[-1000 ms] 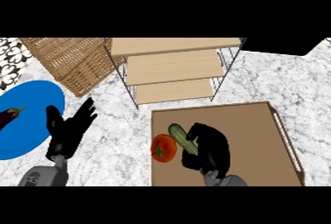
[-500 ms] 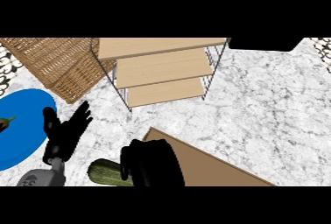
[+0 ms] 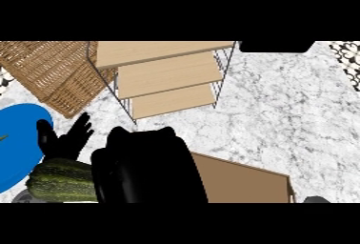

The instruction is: Pick the squash from the tray and place it in the tiered shelf

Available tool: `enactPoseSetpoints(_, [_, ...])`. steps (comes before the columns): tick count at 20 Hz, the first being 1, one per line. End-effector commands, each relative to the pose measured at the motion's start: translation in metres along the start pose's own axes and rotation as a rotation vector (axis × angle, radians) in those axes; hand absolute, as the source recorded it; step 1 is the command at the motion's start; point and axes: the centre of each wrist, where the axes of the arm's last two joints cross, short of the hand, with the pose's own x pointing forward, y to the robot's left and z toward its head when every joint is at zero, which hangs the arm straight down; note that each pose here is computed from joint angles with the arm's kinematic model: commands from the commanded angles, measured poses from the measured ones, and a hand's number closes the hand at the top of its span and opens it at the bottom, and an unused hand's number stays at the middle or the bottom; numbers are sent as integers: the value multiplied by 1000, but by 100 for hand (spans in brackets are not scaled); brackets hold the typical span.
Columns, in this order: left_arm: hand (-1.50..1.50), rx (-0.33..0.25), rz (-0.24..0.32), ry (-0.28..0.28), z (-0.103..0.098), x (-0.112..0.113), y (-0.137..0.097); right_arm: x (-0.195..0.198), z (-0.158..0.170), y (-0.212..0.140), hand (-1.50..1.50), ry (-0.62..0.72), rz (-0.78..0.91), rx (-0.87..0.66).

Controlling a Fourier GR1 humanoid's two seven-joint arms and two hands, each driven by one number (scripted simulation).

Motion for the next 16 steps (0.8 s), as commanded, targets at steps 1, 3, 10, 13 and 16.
enactPoseSetpoints(1, [0, -1, 16, 35, 5, -13, 0, 29, -12, -35, 150, 155, 22, -47])
enactPoseSetpoints(3, [0, 2, 10, 22, 5, -8, 3, 32, -32, -55, 150, 154, 6, -63])
enactPoseSetpoints(10, [0, 14, 1, 20, 0, 2, 0, 48, -78, -95, 150, 220, -41, -128])
enactPoseSetpoints(13, [0, -1, 10, 13, 12, -11, 3, 47, -108, -106, 150, 233, -35, -128])
enactPoseSetpoints(16, [0, 24, 14, 11, -5, -2, 6, 38, -122, -116, 150, 235, -21, -153])
